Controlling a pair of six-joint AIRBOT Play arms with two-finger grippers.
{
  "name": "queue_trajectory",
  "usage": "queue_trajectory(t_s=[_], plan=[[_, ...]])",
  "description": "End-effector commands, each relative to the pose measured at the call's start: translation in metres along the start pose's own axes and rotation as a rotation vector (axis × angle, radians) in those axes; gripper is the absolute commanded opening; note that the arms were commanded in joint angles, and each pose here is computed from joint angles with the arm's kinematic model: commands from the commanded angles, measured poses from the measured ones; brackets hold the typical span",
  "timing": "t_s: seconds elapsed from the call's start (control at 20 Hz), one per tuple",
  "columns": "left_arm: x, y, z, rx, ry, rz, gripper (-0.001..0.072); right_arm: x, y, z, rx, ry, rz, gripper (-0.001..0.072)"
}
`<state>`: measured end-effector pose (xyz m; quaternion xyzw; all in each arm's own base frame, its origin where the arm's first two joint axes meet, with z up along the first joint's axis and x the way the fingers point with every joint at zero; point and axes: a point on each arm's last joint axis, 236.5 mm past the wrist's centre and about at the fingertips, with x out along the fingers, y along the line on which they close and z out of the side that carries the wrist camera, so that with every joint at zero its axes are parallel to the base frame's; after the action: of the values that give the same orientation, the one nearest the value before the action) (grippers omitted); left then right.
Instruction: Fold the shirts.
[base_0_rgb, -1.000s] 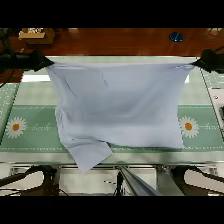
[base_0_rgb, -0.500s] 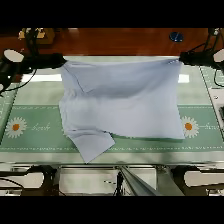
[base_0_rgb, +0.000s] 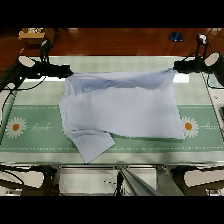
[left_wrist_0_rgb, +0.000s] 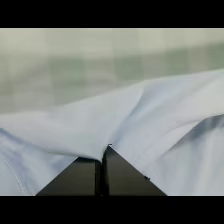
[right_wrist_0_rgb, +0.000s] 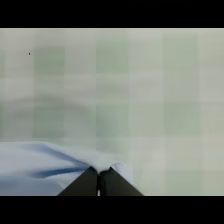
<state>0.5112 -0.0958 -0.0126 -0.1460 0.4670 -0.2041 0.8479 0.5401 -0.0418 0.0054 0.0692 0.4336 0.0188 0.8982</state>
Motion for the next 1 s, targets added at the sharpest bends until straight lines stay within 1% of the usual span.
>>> queue_trajectory(t_s=[0.0,0.15,0.35,0.6,0.65,0.7,0.75,0.8,0.85,0.9,0.95], plan=[[-0.017,-0.007,-0.05,0.035,0.246,-0.05,0.0016,-0.026,-0.003,-0.015,-0.057,0.085,-0.032,0.0027],[-0.018,0.007,-0.075,-0.018,0.35,0.004,0.0016,-0.024,0.002,-0.04,-0.049,0.188,-0.017,0.0026],[-0.01,0.023,-0.09,-0.081,0.402,0.05,0.0016,-0.012,-0.009,-0.086,-0.019,0.371,-0.043,0.0027],[-0.002,0.026,-0.097,-0.108,0.426,0.055,0.0017,-0.002,-0.008,-0.12,-0.003,0.498,-0.026,0.0028],[-0.002,0.026,-0.098,-0.107,0.429,0.054,0.002,-0.002,-0.011,-0.12,-0.007,0.497,-0.035,0.0075],[-0.004,0.024,-0.099,-0.106,0.441,0.049,0.0071,-0.003,-0.017,-0.119,-0.02,0.496,-0.055,0.0244],[-0.009,0.022,-0.101,-0.105,0.463,0.04,0.0243,-0.009,-0.025,-0.119,-0.039,0.509,-0.084,0.0415],[-0.018,0.02,-0.102,-0.106,0.492,0.028,0.0374,-0.019,-0.038,-0.12,-0.07,0.536,-0.129,0.0437],[-0.031,0.018,-0.105,-0.107,0.534,0.016,0.0404,-0.035,-0.053,-0.122,-0.113,0.577,-0.189,0.0437],[-0.046,0.019,-0.113,-0.113,0.587,0.012,0.0399,-0.055,-0.069,-0.126,-0.132,0.619,-0.252,0.0437],[-0.065,0.023,-0.127,-0.149,0.656,0.037,0.0397,-0.076,-0.08,-0.133,-0.106,0.668,-0.288,0.0437]])
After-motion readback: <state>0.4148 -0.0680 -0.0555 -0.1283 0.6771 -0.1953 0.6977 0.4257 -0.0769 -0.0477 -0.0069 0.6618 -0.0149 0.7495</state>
